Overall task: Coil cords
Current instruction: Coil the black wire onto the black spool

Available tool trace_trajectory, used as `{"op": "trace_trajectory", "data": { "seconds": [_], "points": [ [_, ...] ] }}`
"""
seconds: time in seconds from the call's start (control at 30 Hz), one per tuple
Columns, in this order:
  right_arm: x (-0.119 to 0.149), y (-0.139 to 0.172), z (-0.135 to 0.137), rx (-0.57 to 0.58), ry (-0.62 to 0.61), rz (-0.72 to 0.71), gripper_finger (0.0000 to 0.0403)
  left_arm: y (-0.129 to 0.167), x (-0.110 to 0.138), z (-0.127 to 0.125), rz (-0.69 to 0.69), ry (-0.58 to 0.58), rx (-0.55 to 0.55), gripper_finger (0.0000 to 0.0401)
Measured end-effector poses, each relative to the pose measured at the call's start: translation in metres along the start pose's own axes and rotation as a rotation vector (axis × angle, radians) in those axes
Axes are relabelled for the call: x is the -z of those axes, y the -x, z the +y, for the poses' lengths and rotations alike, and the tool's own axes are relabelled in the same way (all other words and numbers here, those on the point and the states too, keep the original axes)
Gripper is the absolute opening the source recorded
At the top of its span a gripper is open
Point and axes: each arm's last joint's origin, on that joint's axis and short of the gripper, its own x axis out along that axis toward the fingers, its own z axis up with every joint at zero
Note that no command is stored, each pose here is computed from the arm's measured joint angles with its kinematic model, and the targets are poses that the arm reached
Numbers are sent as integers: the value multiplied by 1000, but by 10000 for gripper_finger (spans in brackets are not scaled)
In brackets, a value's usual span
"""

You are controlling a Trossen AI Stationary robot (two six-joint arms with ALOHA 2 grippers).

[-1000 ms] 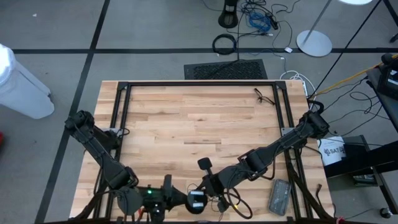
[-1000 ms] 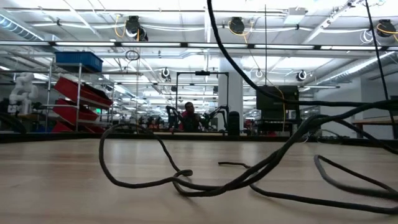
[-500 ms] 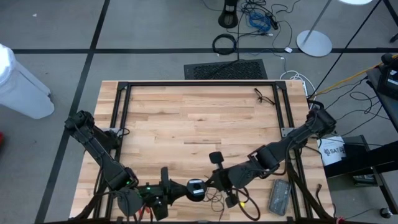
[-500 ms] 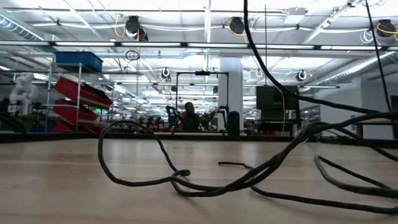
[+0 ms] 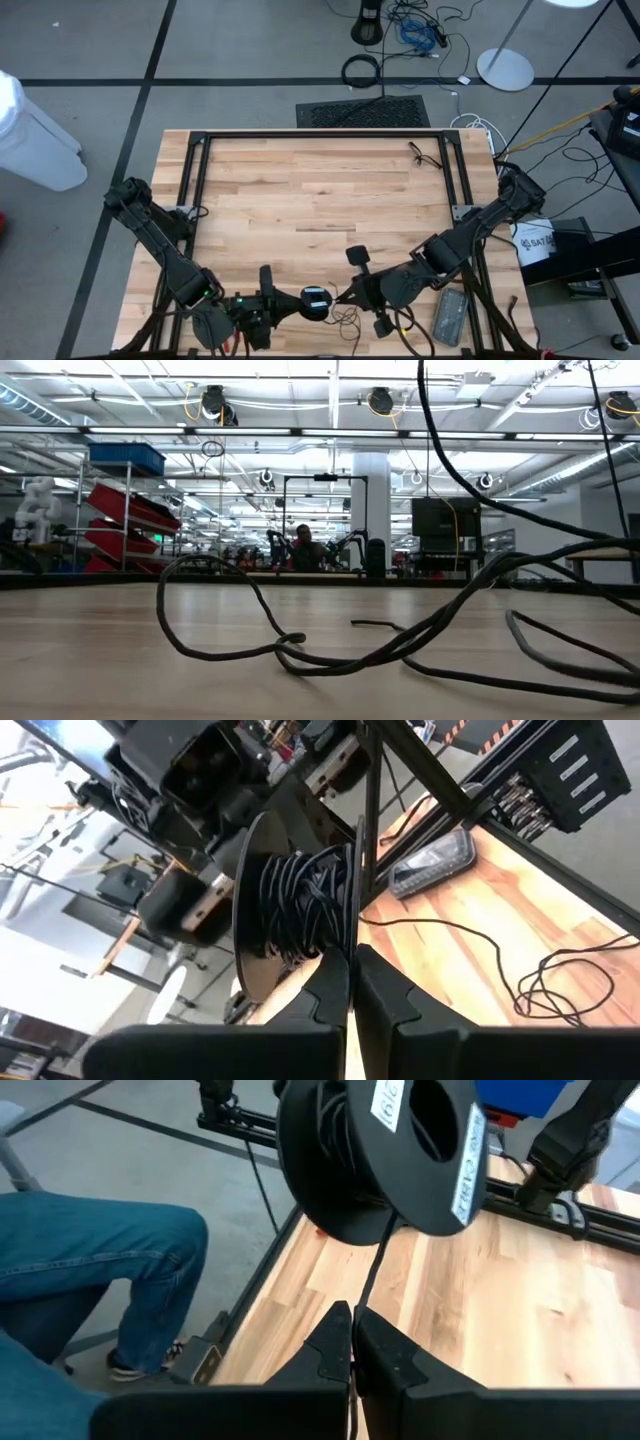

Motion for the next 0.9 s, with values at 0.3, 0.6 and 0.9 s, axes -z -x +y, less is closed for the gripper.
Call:
{"op": "trace_trajectory", "data": {
  "seconds": [0.3,0.6,0.9],
  "points": [
    [-3,17,10,1,4,-26,0,-2,3,1,16,43,1,6],
    [0,22,18,-18,-1,-4,0,-5,6,3,38,59,4,6],
    [10,23,16,9,-47,88,0,-4,9,2,64,69,14,6]
  ]
}}
